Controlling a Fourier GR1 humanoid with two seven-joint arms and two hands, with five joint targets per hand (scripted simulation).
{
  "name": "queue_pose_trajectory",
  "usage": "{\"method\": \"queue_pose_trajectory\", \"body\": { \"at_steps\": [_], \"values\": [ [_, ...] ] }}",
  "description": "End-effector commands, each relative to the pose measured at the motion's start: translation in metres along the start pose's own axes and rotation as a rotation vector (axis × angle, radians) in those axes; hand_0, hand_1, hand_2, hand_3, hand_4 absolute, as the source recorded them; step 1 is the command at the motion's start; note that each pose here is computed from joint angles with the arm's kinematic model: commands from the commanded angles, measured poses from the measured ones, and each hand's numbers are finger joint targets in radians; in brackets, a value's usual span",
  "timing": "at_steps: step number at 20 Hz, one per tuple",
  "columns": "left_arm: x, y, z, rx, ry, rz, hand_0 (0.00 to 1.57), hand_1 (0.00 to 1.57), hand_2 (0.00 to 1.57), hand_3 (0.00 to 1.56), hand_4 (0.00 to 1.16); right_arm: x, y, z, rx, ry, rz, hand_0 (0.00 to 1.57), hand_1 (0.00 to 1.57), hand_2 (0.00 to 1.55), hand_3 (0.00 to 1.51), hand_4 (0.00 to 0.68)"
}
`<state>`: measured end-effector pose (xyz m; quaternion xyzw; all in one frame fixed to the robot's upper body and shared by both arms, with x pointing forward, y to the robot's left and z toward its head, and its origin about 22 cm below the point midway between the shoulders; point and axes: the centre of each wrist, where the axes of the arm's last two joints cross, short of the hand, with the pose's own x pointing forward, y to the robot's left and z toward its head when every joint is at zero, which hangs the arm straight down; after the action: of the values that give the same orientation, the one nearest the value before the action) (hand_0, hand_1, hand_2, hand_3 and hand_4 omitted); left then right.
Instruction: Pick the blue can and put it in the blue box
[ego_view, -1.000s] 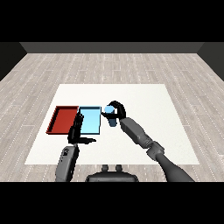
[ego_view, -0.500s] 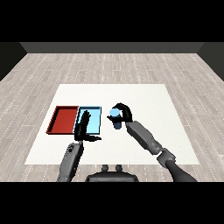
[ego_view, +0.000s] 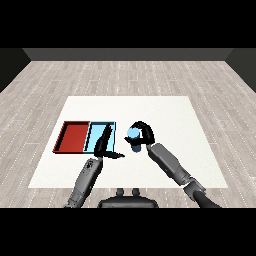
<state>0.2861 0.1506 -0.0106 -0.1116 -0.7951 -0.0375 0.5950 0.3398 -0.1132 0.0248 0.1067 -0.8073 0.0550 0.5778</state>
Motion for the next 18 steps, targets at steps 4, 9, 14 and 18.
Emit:
{"method": "queue_pose_trajectory", "body": {
  "at_steps": [4, 9, 14, 18],
  "values": [
    [0.001, -0.019, 0.0029, -0.003, 0.05, 0.003, 0.0, 0.0, 0.0, 0.0, 0.0, 0.011, 0.012, 0.016, 0.021, -0.001, -0.011, 1.42, 1.42, 1.45, 1.42, 0.66],
    [-0.027, -0.029, -0.0083, -0.022, 0.094, -0.006, 0.0, 0.0, 0.0, 0.0, 0.0, 0.019, 0.0, 0.005, 0.036, -0.032, 0.0, 1.41, 1.41, 1.44, 1.41, 0.666],
    [-0.034, -0.038, -0.0047, -0.028, 0.101, -0.021, 0.0, 0.0, 0.0, 0.0, 0.0, 0.006, 0.018, 0.02, 0.071, -0.044, -0.007, 1.4, 1.4, 1.44, 1.4, 0.679],
    [-0.024, -0.059, -0.0006, -0.05, 0.125, 0.018, 0.0, 0.0, 0.0, 0.0, 0.0, 0.016, 0.021, 0.001, 0.089, -0.035, -0.034, 1.39, 1.39, 1.45, 1.42, 0.681]
  ]
}}
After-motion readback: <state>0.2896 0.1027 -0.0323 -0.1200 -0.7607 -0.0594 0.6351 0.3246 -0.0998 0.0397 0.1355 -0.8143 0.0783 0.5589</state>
